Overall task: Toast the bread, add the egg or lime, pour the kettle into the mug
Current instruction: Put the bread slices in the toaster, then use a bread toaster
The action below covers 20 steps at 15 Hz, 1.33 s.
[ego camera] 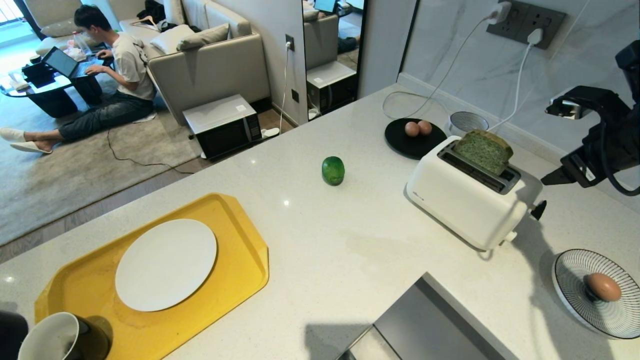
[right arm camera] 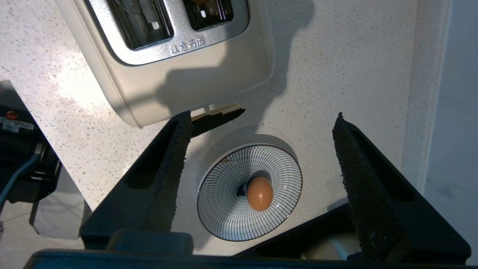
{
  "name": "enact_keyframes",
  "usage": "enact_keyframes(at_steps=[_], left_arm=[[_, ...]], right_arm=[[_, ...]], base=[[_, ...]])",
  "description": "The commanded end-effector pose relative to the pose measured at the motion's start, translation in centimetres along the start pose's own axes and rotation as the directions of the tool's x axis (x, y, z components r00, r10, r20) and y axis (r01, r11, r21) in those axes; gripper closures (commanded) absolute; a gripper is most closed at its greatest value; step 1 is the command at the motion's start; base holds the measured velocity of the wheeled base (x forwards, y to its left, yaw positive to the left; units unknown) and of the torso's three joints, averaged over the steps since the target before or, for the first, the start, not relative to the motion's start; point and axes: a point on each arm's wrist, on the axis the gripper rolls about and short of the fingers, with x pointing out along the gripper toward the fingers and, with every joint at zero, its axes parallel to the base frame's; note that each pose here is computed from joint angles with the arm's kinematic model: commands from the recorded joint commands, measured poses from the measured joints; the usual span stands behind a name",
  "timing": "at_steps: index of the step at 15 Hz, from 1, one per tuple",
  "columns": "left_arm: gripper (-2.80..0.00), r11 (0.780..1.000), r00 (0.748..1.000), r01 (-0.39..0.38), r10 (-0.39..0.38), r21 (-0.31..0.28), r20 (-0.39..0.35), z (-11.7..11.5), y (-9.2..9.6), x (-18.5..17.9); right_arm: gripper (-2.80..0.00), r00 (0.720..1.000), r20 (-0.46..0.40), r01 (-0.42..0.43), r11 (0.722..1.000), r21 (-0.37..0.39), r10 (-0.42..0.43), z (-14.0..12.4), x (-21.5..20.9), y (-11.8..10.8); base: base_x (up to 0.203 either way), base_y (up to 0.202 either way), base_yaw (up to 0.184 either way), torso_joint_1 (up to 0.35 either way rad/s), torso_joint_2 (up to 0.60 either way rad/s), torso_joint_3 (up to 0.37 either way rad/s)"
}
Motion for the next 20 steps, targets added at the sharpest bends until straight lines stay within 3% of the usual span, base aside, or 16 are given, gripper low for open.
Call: enact_keyframes(at_steps=[1, 2, 6, 8, 9, 12, 14, 20], left_arm=[[0.0, 1.0, 1.0, -0.001, 0.001, 0.0, 0.0, 0.0, 0.0, 0.0], [0.0, 1.0, 1.0, 0.001, -0.001, 0.0, 0.0, 0.0, 0.0, 0.0], [0.0, 1.0, 1.0, 0.0, 0.0, 0.0, 0.0, 0.0, 0.0, 0.0], [0.0, 1.0, 1.0, 0.0, 0.0, 0.0, 0.0, 0.0, 0.0, 0.0], [0.0, 1.0, 1.0, -0.001, 0.001, 0.0, 0.0, 0.0, 0.0, 0.0], [0.0, 1.0, 1.0, 0.0, 0.0, 0.0, 0.0, 0.0, 0.0, 0.0], [0.0, 1.0, 1.0, -0.002, 0.002, 0.0, 0.0, 0.0, 0.0, 0.0], [0.0, 1.0, 1.0, 0.0, 0.0, 0.0, 0.0, 0.0, 0.0, 0.0]], right_arm=[[-2.8, 1.0, 0.006, 0.003, 1.0, 0.022, -0.003, -0.3, -0.8, 0.0], [0.0, 1.0, 0.005, 0.002, 1.0, 0.029, -0.002, -0.6, -1.2, 0.1], [0.0, 0.998, -0.035, -0.047, 0.997, 0.056, 0.048, -2.7, -1.6, 1.0], [0.0, 0.997, -0.022, -0.074, 0.98, 0.186, 0.08, -3.2, -1.1, 1.5], [0.0, 0.997, -0.012, -0.077, 0.974, 0.211, 0.082, -3.6, -0.6, 1.8], [0.0, 0.999, 0.036, -0.043, 0.972, 0.233, 0.035, -4.9, 1.6, 2.7], [0.0, 0.999, 0.024, 0.033, 0.971, 0.237, -0.04, -5.3, 2.0, 2.7], [0.0, 0.998, -0.004, 0.056, 0.967, 0.248, -0.056, -5.7, 2.4, 2.9]], base=[[0.0, 0.0, 0.0, 0.0, 0.0, 0.0], [0.0, 0.0, 0.0, 0.0, 0.0, 0.0], [0.0, 0.0, 0.0, 0.0, 0.0, 0.0], [0.0, 0.0, 0.0, 0.0, 0.0, 0.0], [0.0, 0.0, 0.0, 0.0, 0.0, 0.0], [0.0, 0.0, 0.0, 0.0, 0.0, 0.0], [0.0, 0.0, 0.0, 0.0, 0.0, 0.0], [0.0, 0.0, 0.0, 0.0, 0.0, 0.0]])
